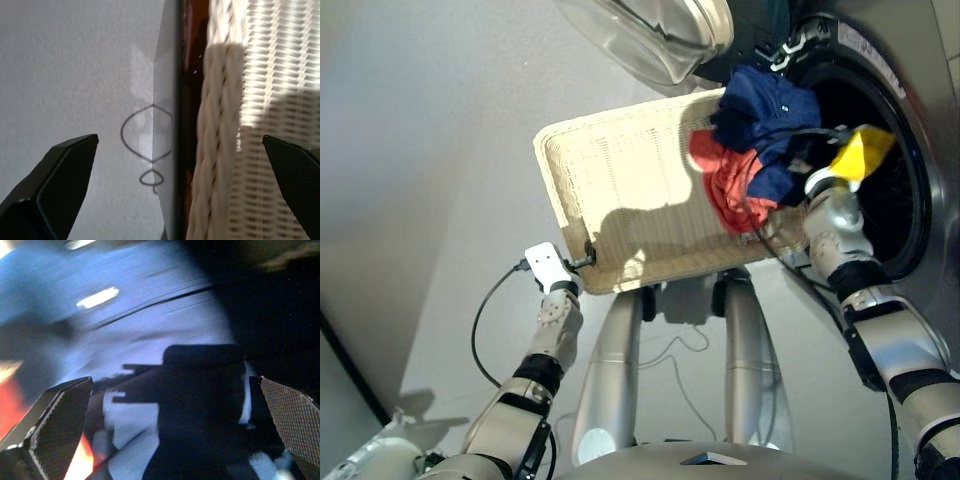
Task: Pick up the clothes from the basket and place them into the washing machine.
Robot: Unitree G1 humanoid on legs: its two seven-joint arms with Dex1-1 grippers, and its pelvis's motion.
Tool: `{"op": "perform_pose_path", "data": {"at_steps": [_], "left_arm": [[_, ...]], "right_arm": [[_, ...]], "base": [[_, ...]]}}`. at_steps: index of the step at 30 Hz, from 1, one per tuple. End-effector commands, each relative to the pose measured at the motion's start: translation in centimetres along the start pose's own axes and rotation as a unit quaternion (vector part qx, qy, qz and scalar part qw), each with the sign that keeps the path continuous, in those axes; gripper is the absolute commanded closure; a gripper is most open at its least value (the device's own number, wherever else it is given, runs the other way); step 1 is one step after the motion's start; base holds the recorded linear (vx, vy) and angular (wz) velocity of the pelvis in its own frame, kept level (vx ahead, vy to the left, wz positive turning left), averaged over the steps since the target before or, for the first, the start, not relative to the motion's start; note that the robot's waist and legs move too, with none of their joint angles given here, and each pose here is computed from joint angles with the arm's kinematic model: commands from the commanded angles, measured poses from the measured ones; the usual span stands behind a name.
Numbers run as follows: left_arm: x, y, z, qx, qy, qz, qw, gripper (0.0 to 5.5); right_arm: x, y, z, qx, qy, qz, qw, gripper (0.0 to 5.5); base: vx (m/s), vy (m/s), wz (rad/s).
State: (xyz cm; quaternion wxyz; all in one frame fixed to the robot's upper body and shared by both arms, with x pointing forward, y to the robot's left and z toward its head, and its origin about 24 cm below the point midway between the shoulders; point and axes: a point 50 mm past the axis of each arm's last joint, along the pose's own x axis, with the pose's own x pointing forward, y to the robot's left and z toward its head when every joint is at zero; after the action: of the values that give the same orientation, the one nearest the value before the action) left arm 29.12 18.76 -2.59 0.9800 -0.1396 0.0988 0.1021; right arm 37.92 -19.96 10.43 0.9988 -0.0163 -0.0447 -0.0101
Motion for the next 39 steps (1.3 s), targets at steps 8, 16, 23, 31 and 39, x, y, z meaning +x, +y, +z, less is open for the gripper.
{"op": "perform_pose_path", "data": {"at_steps": [8, 16, 23, 31, 39], "left_arm": [[0.7, 1.8, 1.5, 0.022, -0.025, 0.032, 0.999, 0.0], [1.4, 1.0, 2.5, 0.012, -0.036, 0.035, 0.999, 0.0], [1.2, 0.2, 2.0, 0.009, -0.024, 0.011, 1.0, 0.0], [1.0, 0.5, 1.5, 0.006, -0.013, 0.009, 1.0, 0.0], [0.8, 1.2, 0.9, 0.003, -0.004, 0.02, 1.0, 0.0]], "right_arm": [[0.2, 1.2, -2.2, -0.098, 0.061, 0.024, 0.993, 0.0], [0.3, -1.5, -3.5, -0.093, 0.136, -0.077, 0.983, 0.0], [-0.6, -2.2, -5.2, -0.1, 0.201, -0.089, 0.97, 0.0], [-1.0, -1.8, -5.8, -0.069, 0.201, -0.083, 0.974, 5.5], [0.9, -2.3, -1.3, 0.175, 0.057, -0.124, 0.975, 5.5]], "base": [[0.0, 0.0, 0.0], [0.0, 0.0, 0.0], [0.0, 0.0, 0.0], [0.0, 0.0, 0.0], [0.0, 0.0, 0.0]]}}
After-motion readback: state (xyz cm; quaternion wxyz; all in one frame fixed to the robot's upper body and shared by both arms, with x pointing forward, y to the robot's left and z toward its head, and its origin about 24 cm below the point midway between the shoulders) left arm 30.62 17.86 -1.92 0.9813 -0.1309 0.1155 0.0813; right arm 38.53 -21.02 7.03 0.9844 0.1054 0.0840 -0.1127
